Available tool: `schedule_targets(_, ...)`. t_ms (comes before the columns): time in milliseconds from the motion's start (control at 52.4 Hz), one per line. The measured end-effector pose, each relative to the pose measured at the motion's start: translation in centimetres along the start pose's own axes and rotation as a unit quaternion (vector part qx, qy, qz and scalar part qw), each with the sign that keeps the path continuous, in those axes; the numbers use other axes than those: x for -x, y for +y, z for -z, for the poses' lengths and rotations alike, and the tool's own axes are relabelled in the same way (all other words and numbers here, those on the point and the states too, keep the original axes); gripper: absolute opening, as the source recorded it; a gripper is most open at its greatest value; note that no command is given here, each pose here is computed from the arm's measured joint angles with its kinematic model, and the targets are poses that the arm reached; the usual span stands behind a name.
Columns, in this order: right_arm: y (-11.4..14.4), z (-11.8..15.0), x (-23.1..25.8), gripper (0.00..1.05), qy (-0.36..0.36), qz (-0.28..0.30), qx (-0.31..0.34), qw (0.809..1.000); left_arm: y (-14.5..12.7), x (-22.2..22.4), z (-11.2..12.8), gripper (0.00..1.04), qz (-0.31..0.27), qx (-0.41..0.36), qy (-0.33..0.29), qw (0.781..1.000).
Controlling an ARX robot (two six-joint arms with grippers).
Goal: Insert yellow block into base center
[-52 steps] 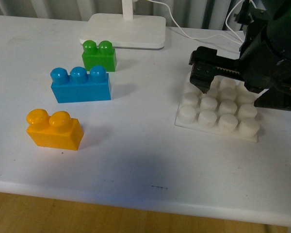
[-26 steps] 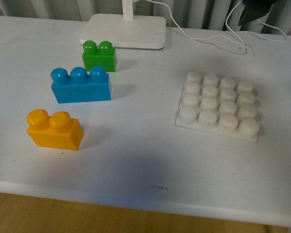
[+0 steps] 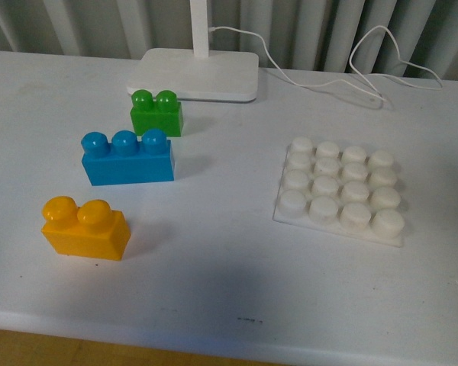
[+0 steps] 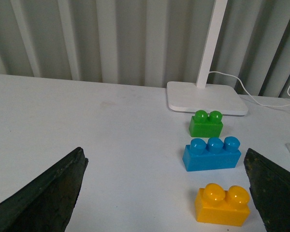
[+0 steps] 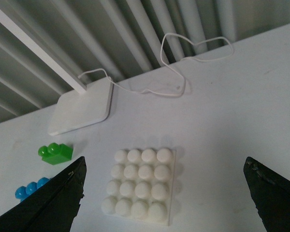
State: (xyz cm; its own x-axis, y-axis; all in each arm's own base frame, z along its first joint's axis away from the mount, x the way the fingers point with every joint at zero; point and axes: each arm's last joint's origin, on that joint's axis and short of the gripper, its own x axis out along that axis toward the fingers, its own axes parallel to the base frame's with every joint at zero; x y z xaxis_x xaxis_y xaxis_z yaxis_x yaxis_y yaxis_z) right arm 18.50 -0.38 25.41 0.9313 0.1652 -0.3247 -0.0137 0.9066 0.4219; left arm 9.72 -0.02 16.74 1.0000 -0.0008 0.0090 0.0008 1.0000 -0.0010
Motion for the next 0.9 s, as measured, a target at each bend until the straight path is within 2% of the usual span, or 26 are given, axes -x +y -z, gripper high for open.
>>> schedule_targets(38,0.1,-0.1,0.2,0.95,-0.014,-0.001,0.009,1.0,0.0,0.0,0.0,0.98,0.0,0.0,0.0,1.0)
schedule_targets(96,0.0,0.7,0.1,0.83,-0.108,0.029,0.087,0.99,0.0,0.0,0.0,0.98,0.0,0.0,0.0,1.0)
schedule_targets(191,-0.6,2.4,0.4,0.67,-0.164,0.04,0.159,0.973,0.0,0.0,0.0,0.98,-0.001,0.0,0.0,1.0)
schedule_targets(287,-0.9,3.2,0.9,0.51,-0.181,0.044,0.187,0.965,0.0,0.0,0.0,0.98,0.0,0.0,0.0,1.0)
schedule_targets(420,-1.5,4.8,1.3,0.3,-0.176,0.048,0.201,0.963,0.0,0.0,0.0,0.98,0.0,0.0,0.0,1.0)
schedule_targets(554,-1.9,6.1,1.9,0.01,-0.177,0.048,0.207,0.961,0.0,0.0,0.0,0.98,0.0,0.0,0.0,1.0)
schedule_targets(898,-2.7,8.5,3.0,0.01,-0.178,0.048,0.209,0.96,0.0,0.0,0.0,0.98,0.0,0.0,0.0,1.0)
